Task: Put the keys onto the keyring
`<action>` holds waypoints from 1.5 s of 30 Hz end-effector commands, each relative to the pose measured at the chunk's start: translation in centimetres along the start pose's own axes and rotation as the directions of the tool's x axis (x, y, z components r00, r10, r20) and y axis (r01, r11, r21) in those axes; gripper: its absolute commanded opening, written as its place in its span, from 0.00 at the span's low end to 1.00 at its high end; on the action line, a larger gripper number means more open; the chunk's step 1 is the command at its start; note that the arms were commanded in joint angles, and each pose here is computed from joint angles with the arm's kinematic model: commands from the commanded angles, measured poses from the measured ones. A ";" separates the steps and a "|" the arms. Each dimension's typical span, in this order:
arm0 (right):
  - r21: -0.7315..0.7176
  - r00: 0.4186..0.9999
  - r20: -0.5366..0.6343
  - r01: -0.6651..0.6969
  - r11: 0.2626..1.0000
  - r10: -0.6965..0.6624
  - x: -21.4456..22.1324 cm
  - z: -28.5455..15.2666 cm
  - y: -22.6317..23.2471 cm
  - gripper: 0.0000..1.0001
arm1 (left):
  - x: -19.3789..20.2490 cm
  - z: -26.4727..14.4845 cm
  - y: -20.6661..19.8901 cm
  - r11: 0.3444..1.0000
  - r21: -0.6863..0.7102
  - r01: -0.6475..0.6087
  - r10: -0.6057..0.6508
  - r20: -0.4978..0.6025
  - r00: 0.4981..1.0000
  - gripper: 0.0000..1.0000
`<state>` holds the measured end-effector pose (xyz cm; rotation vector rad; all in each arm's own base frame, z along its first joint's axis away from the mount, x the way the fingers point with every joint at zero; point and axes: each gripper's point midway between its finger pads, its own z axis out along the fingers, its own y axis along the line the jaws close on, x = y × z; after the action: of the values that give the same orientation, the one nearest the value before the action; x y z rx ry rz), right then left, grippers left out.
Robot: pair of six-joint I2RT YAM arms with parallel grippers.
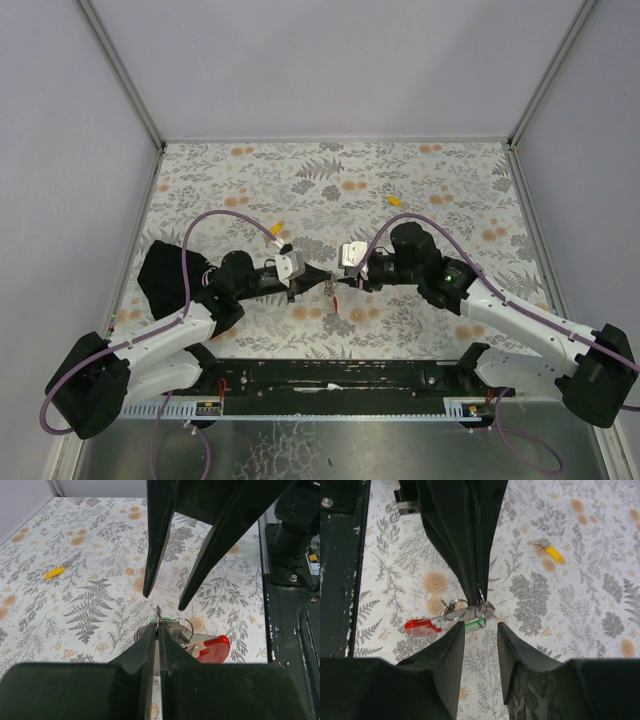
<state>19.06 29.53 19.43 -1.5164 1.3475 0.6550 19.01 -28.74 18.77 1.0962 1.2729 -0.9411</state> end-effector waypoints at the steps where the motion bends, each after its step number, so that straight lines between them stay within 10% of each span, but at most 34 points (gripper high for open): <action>1: -0.061 0.999 0.044 0.022 0.998 -0.019 -1.2 -0.1 0.1 0.38 | -1.1 -0.1 -0.7 0.996 0.043 -0.076 0.074 0.047 0.996 0.00; 16: -0.122 0.997 0.070 -0.005 0.993 0.013 -1.3 0.8 0.6 0.30 | -1.2 -0.3 -1.5 0.992 0.084 -0.098 0.093 0.065 0.994 0.00; 26: -0.103 0.998 0.038 -0.036 0.994 0.040 -0.7 1.1 0.2 0.00 | -1.5 -0.5 -1.7 0.991 0.083 -0.105 0.099 0.082 0.992 0.00; 35: -0.086 0.999 -0.018 -0.033 0.996 0.031 -1.9 -0.1 -0.9 0.00 | -1.1 -0.7 -1.0 0.992 0.039 -0.119 0.116 0.057 0.992 0.26; 45: -0.123 0.998 -0.056 -0.047 0.991 0.040 -2.6 -0.2 -1.1 0.00 | -1.3 -0.3 -0.3 0.994 0.023 -0.110 0.109 0.040 0.993 0.32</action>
<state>19.01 30.14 20.37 -1.6183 1.4351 0.7504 17.65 -28.33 18.63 1.1702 1.1888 -0.9278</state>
